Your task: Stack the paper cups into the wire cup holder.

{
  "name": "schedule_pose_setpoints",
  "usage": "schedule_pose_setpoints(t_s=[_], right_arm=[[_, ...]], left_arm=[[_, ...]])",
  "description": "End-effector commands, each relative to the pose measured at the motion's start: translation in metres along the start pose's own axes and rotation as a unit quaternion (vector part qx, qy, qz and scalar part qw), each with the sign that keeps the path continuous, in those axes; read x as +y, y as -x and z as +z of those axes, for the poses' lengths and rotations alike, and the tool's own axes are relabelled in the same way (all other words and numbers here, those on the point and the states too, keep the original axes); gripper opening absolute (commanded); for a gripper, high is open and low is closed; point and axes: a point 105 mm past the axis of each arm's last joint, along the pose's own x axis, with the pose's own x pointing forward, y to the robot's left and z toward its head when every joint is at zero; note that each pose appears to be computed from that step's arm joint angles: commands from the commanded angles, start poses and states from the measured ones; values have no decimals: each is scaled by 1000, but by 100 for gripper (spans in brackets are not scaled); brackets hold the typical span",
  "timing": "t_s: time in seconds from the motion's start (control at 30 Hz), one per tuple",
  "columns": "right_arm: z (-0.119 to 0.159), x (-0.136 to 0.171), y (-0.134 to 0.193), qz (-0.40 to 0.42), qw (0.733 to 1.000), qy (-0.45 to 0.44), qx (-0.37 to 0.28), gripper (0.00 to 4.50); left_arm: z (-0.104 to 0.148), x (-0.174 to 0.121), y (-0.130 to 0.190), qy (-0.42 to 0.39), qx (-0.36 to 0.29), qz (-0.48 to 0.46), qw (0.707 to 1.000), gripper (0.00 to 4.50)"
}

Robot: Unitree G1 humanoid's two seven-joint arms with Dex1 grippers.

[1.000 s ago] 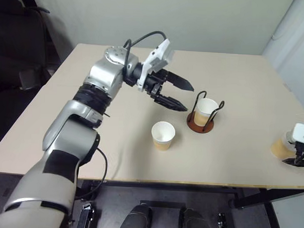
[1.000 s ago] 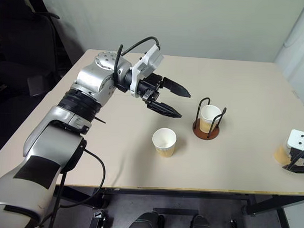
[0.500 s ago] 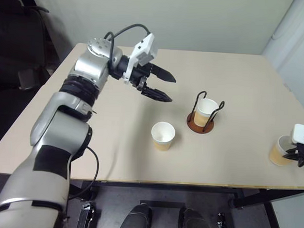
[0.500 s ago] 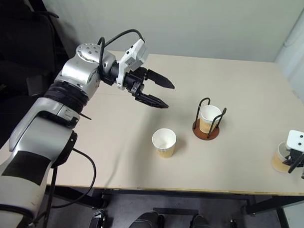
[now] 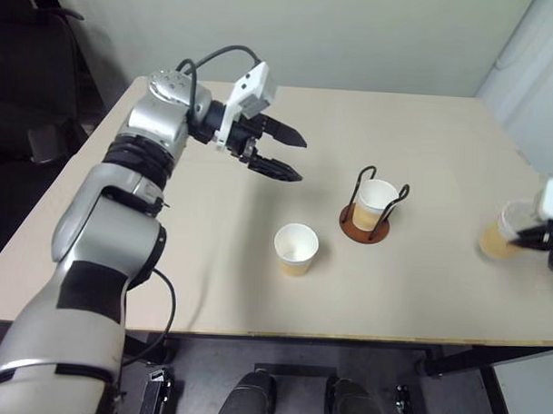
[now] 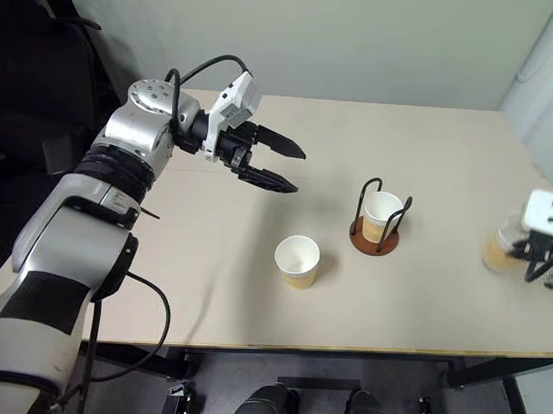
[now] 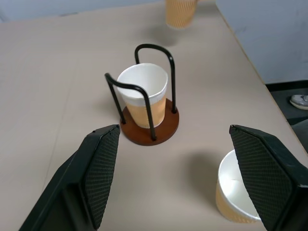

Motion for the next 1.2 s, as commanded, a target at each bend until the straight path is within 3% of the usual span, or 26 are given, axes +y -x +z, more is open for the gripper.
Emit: schedule_pose_setpoints(t_s=[0.03,0.33,0.43,0.8,1.2], right_arm=[[46,-15,29,-48,997,32,-58,4],[131,-16,34,-35,976,56,-205,4],[147,-15,27,-20,972,61,-224,4],[158,-11,-8,25,969,63,-236,4],[149,-8,-41,50,973,78,-209,4]], left_arm=[[13,0,9,-24,-12,-2,1000,391],[21,-6,5,-43,-22,-19,999,391],[20,-7,7,-44,-19,-21,999,391],[15,-9,16,-46,2,-16,999,391],[15,-11,18,-44,3,-19,999,391]])
